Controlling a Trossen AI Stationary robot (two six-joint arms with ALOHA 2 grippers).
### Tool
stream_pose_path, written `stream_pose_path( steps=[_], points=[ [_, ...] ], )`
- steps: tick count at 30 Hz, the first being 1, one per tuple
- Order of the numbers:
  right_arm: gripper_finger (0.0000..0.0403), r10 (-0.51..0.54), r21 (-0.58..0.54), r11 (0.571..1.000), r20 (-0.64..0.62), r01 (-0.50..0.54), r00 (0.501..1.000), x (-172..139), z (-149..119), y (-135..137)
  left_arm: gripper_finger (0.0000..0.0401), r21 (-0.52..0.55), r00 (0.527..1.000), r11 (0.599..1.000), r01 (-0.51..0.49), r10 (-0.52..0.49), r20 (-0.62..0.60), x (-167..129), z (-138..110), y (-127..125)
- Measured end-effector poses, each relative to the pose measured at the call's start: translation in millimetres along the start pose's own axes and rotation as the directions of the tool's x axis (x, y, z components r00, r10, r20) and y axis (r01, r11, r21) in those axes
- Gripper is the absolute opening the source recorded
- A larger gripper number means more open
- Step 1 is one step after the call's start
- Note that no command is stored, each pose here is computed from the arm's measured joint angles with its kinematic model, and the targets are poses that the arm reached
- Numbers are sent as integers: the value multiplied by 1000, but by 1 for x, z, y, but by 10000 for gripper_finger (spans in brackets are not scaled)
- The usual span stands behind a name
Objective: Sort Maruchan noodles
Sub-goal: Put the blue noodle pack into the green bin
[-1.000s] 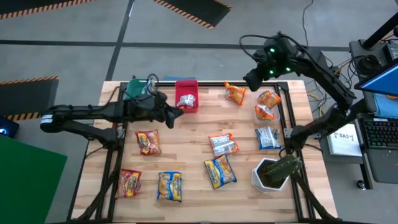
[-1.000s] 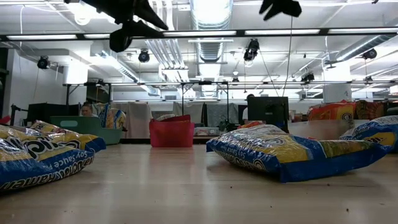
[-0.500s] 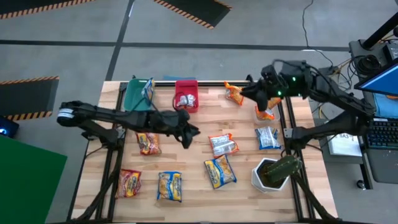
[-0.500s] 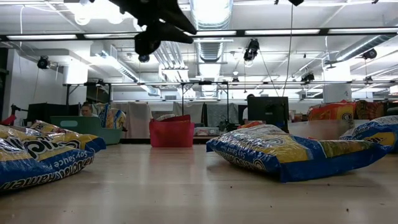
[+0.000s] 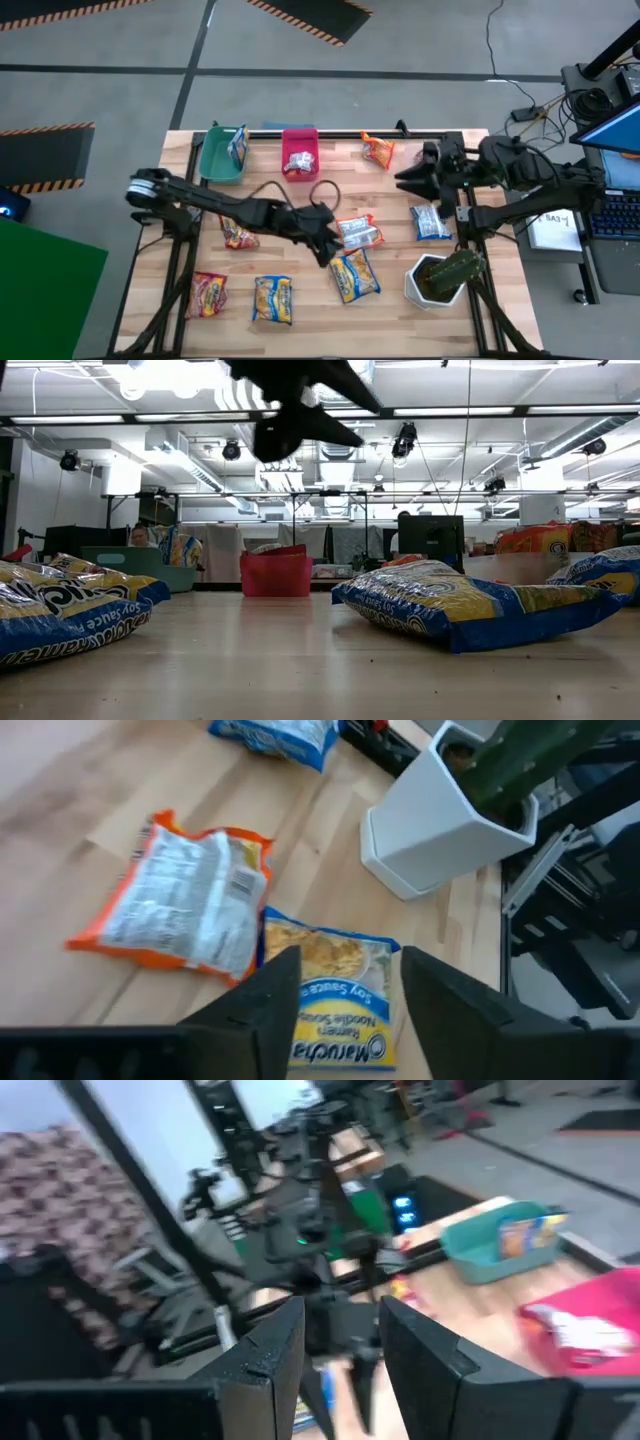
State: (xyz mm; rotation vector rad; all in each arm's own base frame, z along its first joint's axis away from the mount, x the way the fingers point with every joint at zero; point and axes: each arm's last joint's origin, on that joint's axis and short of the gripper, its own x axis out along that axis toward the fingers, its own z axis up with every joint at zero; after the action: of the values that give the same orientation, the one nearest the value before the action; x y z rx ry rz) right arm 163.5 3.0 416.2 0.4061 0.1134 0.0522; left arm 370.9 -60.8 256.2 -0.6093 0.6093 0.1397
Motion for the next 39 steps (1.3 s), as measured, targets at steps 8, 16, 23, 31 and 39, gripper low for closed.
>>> stream_pose_path(
  steps=[8,16,23,31,39],
  points=[
    [121,67,12,998,-57,-66,996,-7,-27,-2,222,90,981,992,-89,103,-166,47,-10,-16],
    [121,50,58,997,-101,-44,994,-3,-42,-8,228,156,959,986,-64,104,-265,87,-26,-14],
    [121,46,75,997,-111,-37,993,-1,-45,-10,228,160,952,984,-72,116,-283,105,-37,-6],
    [121,41,72,997,-121,-32,992,3,-46,-10,228,188,940,977,-98,153,-305,99,-34,-2],
    [121,36,72,997,-133,-26,991,5,-47,-11,225,183,927,981,-69,130,-350,89,-29,-3]
  ],
)
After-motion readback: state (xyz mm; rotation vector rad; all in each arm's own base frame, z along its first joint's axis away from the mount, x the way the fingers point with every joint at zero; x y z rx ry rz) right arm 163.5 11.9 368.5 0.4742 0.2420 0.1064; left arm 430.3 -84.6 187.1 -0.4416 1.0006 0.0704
